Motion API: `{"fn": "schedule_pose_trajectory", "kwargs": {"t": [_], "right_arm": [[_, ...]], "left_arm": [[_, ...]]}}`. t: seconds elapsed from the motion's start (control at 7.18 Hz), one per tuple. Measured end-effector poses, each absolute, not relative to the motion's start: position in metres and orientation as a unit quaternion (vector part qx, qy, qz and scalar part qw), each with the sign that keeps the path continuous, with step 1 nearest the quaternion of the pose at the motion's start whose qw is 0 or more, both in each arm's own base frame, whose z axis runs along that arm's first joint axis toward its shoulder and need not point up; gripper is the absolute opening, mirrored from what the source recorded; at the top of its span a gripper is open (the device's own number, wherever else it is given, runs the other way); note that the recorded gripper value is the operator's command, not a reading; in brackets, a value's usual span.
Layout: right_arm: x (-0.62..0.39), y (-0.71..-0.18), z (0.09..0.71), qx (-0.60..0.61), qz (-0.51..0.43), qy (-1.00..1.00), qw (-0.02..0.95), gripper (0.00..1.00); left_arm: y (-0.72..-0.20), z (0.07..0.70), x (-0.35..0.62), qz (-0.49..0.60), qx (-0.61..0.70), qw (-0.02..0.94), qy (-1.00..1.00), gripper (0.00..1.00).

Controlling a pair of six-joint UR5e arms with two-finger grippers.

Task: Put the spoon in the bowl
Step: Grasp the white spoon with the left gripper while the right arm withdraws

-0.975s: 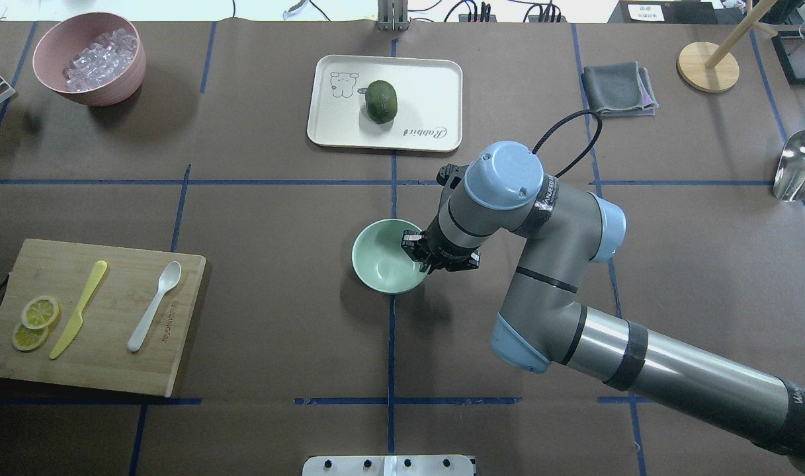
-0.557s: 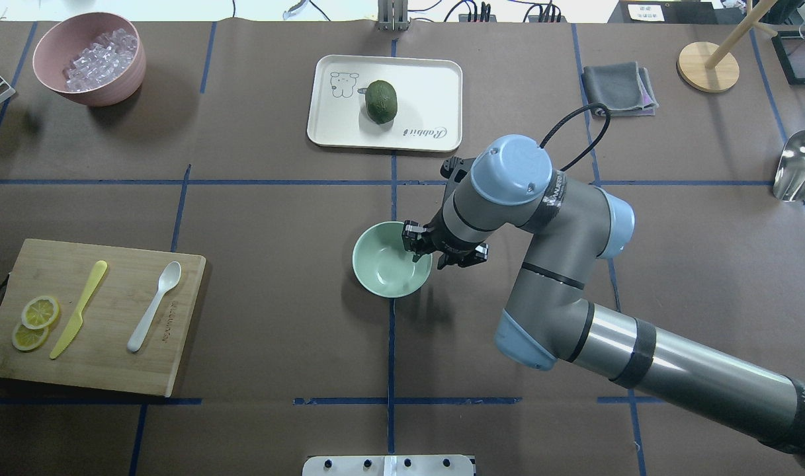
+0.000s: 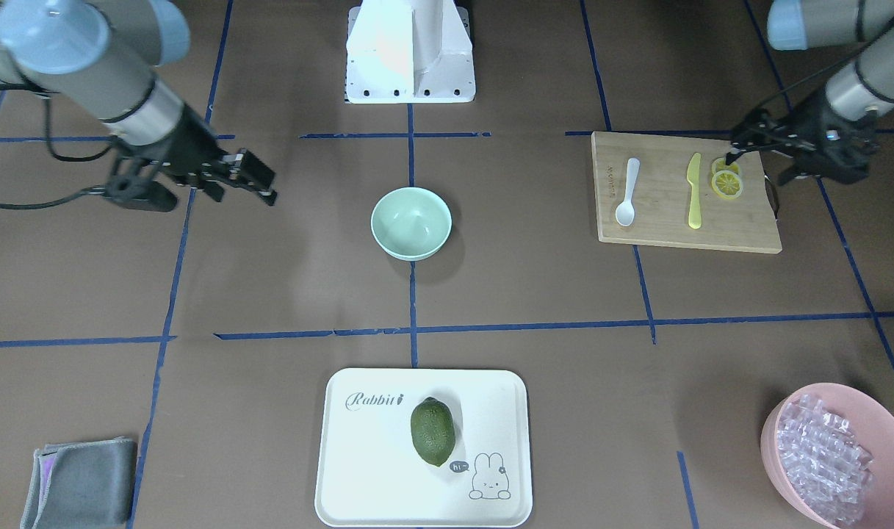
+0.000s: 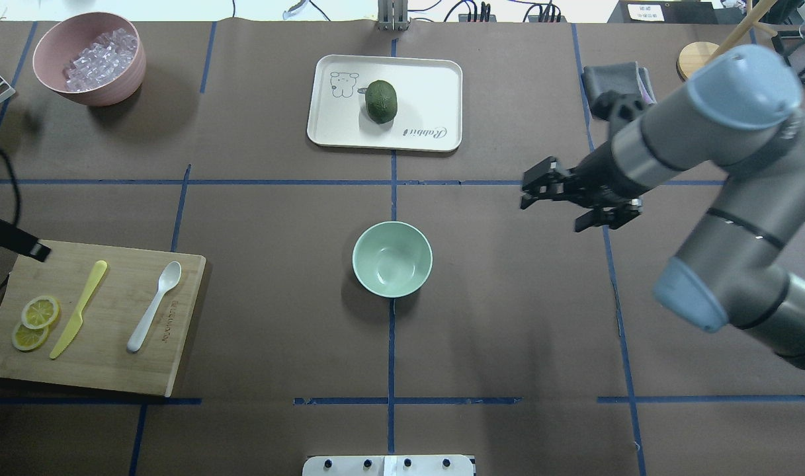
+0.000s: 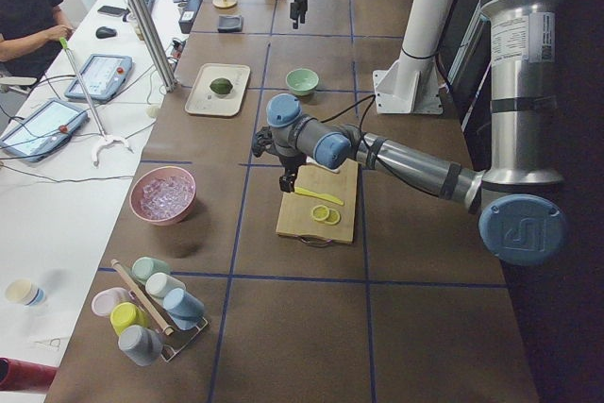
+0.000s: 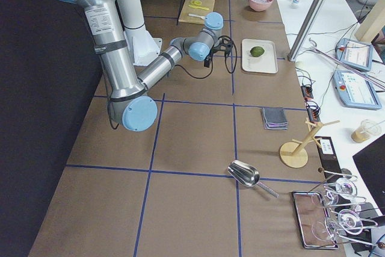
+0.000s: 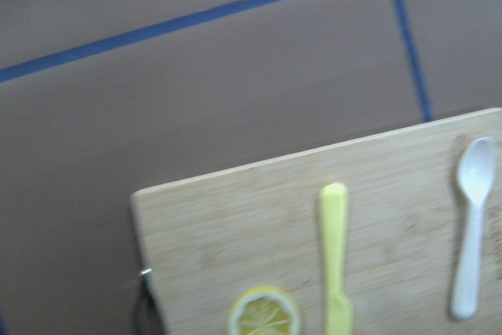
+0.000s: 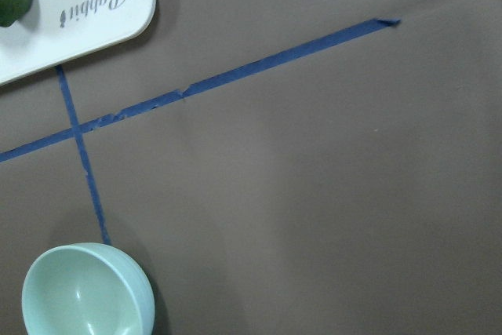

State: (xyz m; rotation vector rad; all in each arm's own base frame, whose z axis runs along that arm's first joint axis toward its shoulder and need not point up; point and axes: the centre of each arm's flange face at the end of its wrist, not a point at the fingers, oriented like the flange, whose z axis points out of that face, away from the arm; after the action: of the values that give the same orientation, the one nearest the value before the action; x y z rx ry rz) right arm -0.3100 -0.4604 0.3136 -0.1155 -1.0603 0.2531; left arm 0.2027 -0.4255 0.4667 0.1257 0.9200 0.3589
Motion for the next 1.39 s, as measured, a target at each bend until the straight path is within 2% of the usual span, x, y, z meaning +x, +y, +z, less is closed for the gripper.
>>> {"fn": "schedule_pose_trajectory", "kwargs": {"t": [0.28, 0.56, 0.98, 1.25, 1.39], "right_arm": [[-0.233, -0.464, 0.386, -0.020, 0.084, -0.478, 0.874, 0.99], [-0.192, -0.459, 0.428, 0.001, 0.054, -0.460, 0.886, 0.99], [-0.185, -0.457, 0.438, 0.005, 0.047, -0.455, 0.889, 0.99], [-0.185, -0.457, 0.440, 0.006, 0.048, -0.453, 0.890, 0.99], [-0.185, -0.457, 0.441, 0.005, 0.048, -0.452, 0.891, 0.99]], "left_arm": [[-0.398, 0.441, 0.295, 0.170, 0.084, 0.889, 0.416, 0.96], [-0.375, 0.440, 0.342, 0.179, 0.103, 0.898, 0.388, 0.88], [-0.363, 0.448, 0.363, 0.191, 0.106, 0.903, 0.371, 0.85], [-0.359, 0.453, 0.371, 0.198, 0.101, 0.903, 0.368, 0.74], [-0.360, 0.453, 0.376, 0.199, 0.100, 0.903, 0.368, 0.64]]}}
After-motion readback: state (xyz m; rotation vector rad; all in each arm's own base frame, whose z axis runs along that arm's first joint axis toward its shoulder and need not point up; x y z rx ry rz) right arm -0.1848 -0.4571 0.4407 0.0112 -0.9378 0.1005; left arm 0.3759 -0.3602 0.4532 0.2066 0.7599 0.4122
